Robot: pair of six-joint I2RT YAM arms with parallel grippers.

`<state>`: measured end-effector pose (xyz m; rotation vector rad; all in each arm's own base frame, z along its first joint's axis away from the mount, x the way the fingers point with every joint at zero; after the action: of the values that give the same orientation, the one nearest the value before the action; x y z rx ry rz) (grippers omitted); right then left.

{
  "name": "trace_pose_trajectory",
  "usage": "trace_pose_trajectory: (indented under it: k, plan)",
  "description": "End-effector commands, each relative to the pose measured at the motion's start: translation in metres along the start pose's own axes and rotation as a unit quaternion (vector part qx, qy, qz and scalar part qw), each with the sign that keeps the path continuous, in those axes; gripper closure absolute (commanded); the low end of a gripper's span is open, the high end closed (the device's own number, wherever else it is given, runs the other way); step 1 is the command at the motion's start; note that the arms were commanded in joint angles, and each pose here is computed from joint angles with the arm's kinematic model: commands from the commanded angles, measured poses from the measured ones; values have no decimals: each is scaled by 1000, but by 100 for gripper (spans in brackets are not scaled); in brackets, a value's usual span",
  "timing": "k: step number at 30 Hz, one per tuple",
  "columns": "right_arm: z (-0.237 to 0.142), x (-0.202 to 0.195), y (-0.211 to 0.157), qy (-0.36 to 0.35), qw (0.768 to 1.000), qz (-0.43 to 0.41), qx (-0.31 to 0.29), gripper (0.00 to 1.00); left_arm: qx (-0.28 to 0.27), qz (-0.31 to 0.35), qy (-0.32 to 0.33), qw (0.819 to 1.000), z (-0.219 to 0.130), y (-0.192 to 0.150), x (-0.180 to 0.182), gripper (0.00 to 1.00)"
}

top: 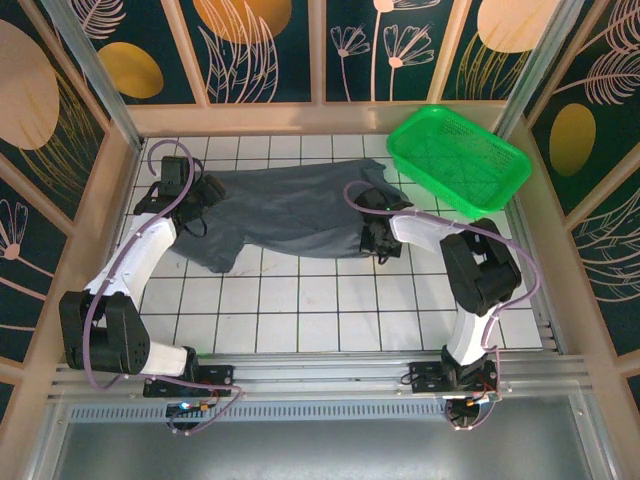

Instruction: Fold and stack the t-shirts

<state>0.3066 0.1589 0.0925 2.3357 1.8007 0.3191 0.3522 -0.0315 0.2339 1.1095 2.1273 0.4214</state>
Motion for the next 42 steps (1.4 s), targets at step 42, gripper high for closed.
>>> trace_pose_trajectory:
  k: [42]
  plan:
    - [-39, -136, 7, -43, 982, 186, -6, 100, 275, 0, 51, 960, 56, -170, 61, 50]
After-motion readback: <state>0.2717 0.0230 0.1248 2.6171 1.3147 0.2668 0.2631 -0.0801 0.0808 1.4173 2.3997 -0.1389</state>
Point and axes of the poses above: each hand's point on the last joint's axis, 136 mm out from that joint toward the fingers, its own z axis out along the fingers, its own x axis along the line the jaws close on, y = z × x, the point moved 7 cm from there along -z, back along the fingers, and after that the axes turned 3 degrees about z, right-handed, at the moved point
